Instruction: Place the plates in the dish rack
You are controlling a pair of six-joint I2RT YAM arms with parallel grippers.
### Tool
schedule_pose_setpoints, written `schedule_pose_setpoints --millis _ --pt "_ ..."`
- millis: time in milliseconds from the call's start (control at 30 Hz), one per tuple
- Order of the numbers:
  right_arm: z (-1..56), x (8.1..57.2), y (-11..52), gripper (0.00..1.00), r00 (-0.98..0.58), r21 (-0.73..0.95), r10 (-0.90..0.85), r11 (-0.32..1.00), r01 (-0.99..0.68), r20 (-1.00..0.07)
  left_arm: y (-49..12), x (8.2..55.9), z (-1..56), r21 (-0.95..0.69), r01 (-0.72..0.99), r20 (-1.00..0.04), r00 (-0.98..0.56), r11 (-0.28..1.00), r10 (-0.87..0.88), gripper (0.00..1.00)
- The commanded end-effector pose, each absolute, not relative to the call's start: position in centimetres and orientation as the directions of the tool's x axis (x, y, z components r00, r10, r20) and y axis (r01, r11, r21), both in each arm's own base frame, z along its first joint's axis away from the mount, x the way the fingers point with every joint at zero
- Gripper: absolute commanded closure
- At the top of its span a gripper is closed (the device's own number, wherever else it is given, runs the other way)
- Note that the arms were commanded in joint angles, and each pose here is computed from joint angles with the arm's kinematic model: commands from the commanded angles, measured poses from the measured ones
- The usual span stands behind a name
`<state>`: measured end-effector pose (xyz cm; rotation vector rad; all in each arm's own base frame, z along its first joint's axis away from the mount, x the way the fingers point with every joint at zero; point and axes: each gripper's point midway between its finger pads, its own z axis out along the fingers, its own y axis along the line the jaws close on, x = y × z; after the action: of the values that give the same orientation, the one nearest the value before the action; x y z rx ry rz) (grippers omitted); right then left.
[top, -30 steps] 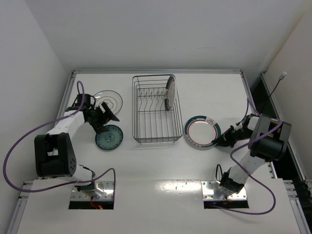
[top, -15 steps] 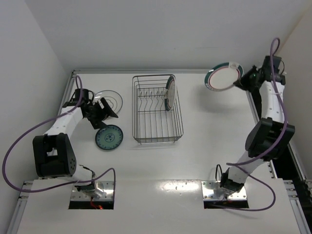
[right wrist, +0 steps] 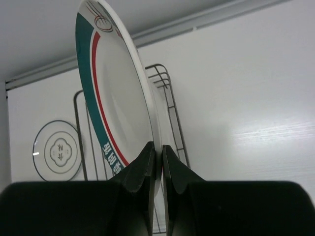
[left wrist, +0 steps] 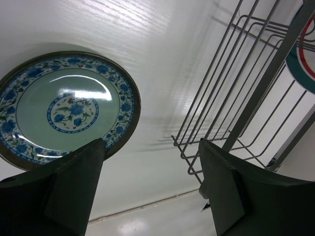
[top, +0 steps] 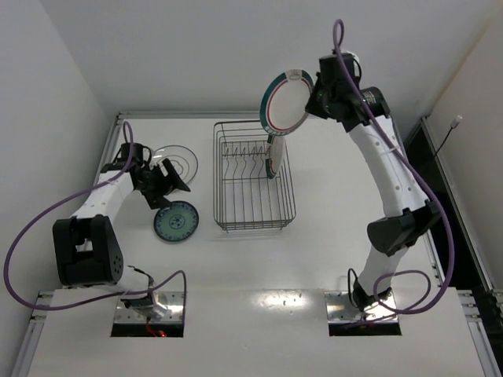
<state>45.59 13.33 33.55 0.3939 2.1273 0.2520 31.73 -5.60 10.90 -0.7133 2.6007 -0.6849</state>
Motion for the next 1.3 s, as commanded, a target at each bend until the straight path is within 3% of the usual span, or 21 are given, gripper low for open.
schedule_pose_setpoints --millis 0,267,567,767,1267 --pt "36.3 45.8 13.6 1.00 -0.398 0.218 0.320 0.934 0.282 -0.860 -5.2 31.4 12.6 -0.533 -0.328 -0.262 -0.813 0.780 -0.521 0.26" --pt "32.5 45.5 19.9 1.00 -0.407 -0.012 0.122 0.951 0.310 -0.905 -6.6 29.5 12.0 -0.526 -0.286 -0.245 -0.851 0.801 -0.465 0.26" --pt "32.6 45.3 21.2 1.00 -0.368 -0.155 -0.015 0.923 0.353 -0.930 -7.6 29.0 12.4 -0.530 -0.248 -0.261 -0.862 0.811 -0.434 0.26" --pt "31.2 45.6 20.8 1.00 -0.396 -0.346 -0.187 0.858 0.380 -0.899 -7.5 29.1 12.4 -0.523 -0.251 -0.265 -0.860 0.814 -0.436 0.26" --pt "23.8 47.1 23.8 1.00 -0.485 -0.492 -0.326 0.830 0.265 -0.811 -6.3 28.7 12.0 -0.500 -0.278 -0.265 -0.853 0.820 -0.450 0.26"
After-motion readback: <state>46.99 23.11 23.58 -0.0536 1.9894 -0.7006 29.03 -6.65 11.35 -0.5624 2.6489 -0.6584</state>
